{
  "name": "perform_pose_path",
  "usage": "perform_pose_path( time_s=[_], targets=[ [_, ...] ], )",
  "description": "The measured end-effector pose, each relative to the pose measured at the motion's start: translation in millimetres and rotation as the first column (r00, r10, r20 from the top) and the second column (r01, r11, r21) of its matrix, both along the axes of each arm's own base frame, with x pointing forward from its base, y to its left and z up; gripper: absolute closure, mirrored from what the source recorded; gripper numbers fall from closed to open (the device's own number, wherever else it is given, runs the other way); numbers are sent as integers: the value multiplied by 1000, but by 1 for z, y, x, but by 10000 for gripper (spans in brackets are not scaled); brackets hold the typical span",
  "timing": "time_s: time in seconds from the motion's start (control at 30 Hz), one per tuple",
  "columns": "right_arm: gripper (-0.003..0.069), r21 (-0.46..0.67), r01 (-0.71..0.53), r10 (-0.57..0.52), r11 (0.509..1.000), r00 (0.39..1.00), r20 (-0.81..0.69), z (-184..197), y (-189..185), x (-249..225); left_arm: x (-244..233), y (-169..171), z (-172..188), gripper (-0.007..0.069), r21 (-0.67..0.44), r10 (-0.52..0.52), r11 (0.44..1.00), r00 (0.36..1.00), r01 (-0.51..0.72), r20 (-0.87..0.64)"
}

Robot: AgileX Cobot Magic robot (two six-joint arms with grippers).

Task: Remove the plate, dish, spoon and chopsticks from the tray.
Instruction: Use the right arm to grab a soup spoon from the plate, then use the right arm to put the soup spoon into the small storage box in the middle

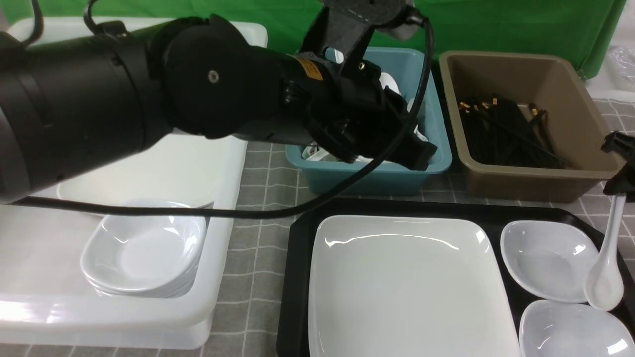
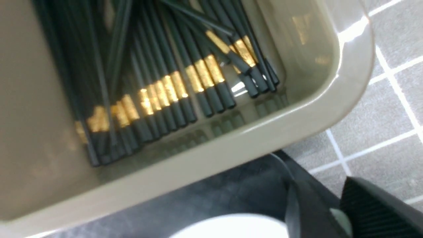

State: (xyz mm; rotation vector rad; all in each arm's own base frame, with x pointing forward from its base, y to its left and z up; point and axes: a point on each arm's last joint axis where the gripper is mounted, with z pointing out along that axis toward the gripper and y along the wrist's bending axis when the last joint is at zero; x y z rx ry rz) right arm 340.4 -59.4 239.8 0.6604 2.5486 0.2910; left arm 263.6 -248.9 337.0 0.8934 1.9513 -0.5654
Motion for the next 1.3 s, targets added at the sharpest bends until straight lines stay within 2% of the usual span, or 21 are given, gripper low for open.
perform_pose_path(
  time_s=[0.3,0.53,0.6,0.73,0.83,1.03,1.13,1.3],
  targets=[
    [495,-47,-64,72,997,979,191,56,26,-18,0,0,-1,624,25,-22,999,1000,21,13],
    [496,-58,-125,138,990,925,353,91,59,-28,-1,-1,-1,624,41,-49,998,998,48,40],
    [496,-56,-141,151,988,909,388,95,68,-28,-2,-2,-1,624,48,-75,996,996,73,52],
    [496,-56,-203,206,977,862,462,106,97,-26,-14,-10,-4,624,155,-242,962,964,224,108],
    [496,-61,-237,233,970,818,526,115,116,-24,-20,-12,-7,624,191,-299,941,950,278,90],
    [496,-43,-234,206,971,732,649,128,142,-5,-2,8,-9,624,208,-178,964,982,163,57],
    [496,-34,-245,205,969,717,666,126,156,16,10,24,-12,624,220,-102,971,994,94,26],
    [496,-33,-247,207,968,722,660,113,168,55,19,40,-15,624,238,-54,969,998,59,-25]
  ],
)
